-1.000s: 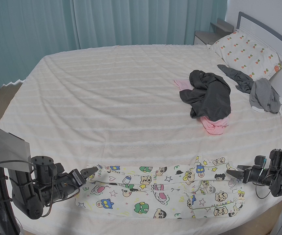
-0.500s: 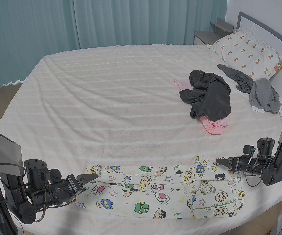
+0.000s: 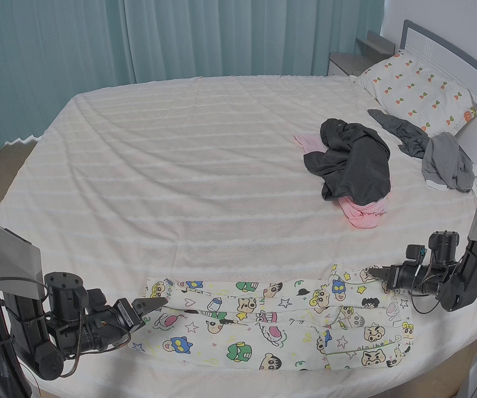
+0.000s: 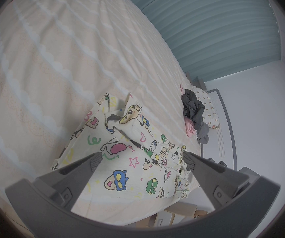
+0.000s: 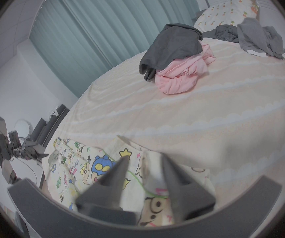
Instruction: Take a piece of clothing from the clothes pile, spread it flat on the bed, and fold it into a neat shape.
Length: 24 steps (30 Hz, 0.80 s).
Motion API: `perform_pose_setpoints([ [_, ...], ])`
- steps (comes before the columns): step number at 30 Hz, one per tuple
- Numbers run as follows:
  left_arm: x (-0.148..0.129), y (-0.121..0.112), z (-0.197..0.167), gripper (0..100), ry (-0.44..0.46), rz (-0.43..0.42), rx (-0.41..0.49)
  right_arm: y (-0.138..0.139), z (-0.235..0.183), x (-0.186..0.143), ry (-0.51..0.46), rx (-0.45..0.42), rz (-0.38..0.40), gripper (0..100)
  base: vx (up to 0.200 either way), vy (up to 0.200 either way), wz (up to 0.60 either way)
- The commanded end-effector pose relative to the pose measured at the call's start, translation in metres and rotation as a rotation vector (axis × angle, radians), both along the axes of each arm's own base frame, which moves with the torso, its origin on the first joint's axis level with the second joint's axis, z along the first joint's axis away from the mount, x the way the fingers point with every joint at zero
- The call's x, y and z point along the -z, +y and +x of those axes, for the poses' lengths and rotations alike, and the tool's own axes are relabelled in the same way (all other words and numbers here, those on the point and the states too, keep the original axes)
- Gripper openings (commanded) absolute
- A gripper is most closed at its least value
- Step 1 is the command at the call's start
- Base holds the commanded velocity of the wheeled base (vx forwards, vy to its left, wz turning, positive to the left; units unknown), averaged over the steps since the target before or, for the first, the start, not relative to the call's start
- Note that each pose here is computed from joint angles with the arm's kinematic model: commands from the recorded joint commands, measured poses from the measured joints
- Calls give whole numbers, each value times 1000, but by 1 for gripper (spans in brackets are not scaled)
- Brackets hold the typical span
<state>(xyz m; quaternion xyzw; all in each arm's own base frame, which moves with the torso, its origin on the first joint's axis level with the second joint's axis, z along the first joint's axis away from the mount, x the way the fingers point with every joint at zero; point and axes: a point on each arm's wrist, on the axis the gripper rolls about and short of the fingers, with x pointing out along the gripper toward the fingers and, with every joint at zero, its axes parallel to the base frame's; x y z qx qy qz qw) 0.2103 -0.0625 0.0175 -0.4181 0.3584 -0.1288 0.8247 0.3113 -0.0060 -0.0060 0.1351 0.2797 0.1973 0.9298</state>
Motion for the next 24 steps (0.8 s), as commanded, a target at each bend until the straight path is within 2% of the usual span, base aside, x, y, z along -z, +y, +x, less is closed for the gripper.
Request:
perform_pose_setpoints([
  [1, 3, 1, -3, 100, 20, 11, -10, 1, -6, 0, -7, -21, -26, 0, 0, 0, 0],
  [2, 3, 1, -3, 100, 20, 12, -11, 0, -13, -1, -27, -34, -47, 0, 0, 0, 0],
  [5, 3, 1, -3, 100, 21, 13, -12, 0, -19, -4, -59, -38, -48, 0, 0, 0, 0],
  [11, 5, 1, -3, 100, 27, 15, -12, 1, -43, -11, -106, -98, -12, 0, 0, 0, 0],
  [16, 6, 0, -3, 100, 31, 20, -14, 1, -73, -13, -95, -179, 38, 0, 0, 0, 0],
  [24, 7, -6, -4, 100, 31, 40, -12, -8, -97, -13, -92, -258, 31, 0, 0, 0, 0],
])
